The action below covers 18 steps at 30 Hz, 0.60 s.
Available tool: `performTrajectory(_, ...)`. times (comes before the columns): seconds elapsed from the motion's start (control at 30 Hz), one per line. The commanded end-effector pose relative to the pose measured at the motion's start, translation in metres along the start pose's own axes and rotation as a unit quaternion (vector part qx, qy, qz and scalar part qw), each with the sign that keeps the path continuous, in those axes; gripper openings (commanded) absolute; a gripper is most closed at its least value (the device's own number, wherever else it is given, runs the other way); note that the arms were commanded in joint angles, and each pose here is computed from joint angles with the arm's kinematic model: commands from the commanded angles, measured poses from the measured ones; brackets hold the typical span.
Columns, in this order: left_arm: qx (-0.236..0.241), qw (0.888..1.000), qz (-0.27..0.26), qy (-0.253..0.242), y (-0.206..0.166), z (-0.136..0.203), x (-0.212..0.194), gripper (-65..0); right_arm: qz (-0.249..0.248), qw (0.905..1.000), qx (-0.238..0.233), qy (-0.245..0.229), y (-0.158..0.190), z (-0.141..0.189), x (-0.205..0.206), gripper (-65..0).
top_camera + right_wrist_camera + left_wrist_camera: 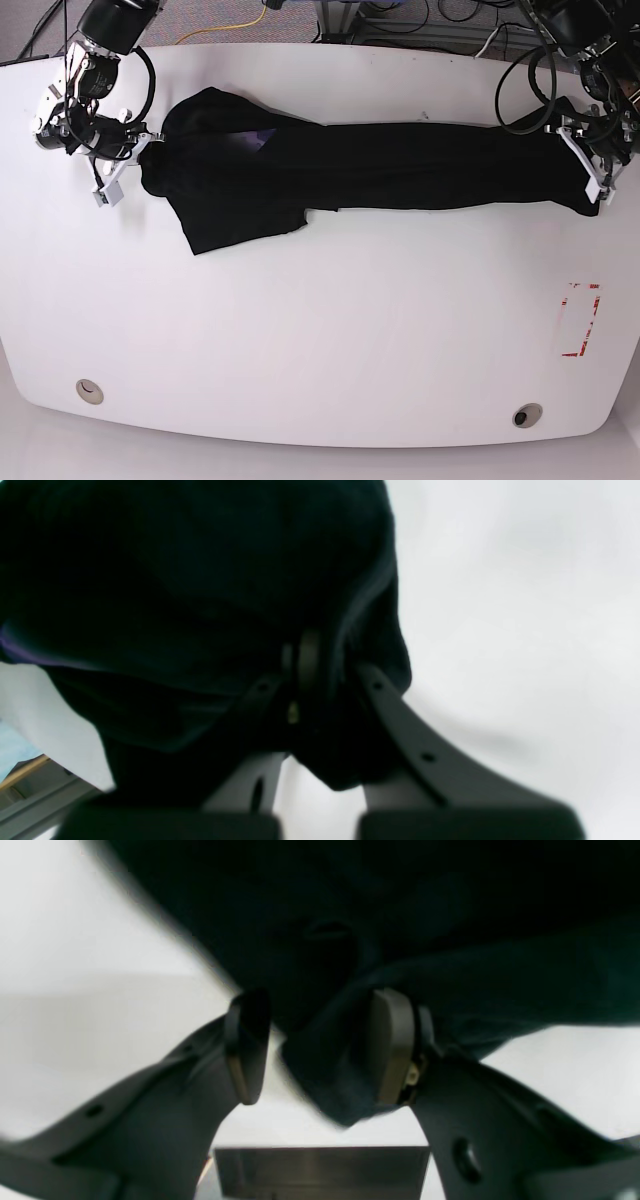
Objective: Layout the t-shirt on the table in an organized manner, then fold the t-shirt properly
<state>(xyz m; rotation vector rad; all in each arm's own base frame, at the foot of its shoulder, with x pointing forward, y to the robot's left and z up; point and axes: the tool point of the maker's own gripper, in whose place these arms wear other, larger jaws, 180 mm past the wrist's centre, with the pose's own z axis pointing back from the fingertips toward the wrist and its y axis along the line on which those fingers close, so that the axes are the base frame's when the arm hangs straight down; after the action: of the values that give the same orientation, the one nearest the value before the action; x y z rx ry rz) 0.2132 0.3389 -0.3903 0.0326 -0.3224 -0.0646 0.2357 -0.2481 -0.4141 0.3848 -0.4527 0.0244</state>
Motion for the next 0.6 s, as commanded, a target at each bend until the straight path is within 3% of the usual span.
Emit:
performTrajectory(0.0, 0.011, 1.000, -0.003, -0.014, 0.009, 0.007, 0.012, -35.7, 0.010, 0.9998, -0.005, -0.018, -0.002, 0.007, 0.013, -65.0)
performTrajectory(0.3, 0.003, 1.000, 0.001, -0.021, 0.007, 0.006, 0.015, -35.7, 0.010, 0.9998, -0.005, -0.018, -0.002, 0.007, 0.013, -65.0)
performTrajectory(0.57, -0.051, 0.993, 0.025, -0.099, 0.009, 0.026, 0.032, -35.7, 0.010, 0.9998, -0.004, -0.018, -0.002, 0.007, 0.012, -65.0)
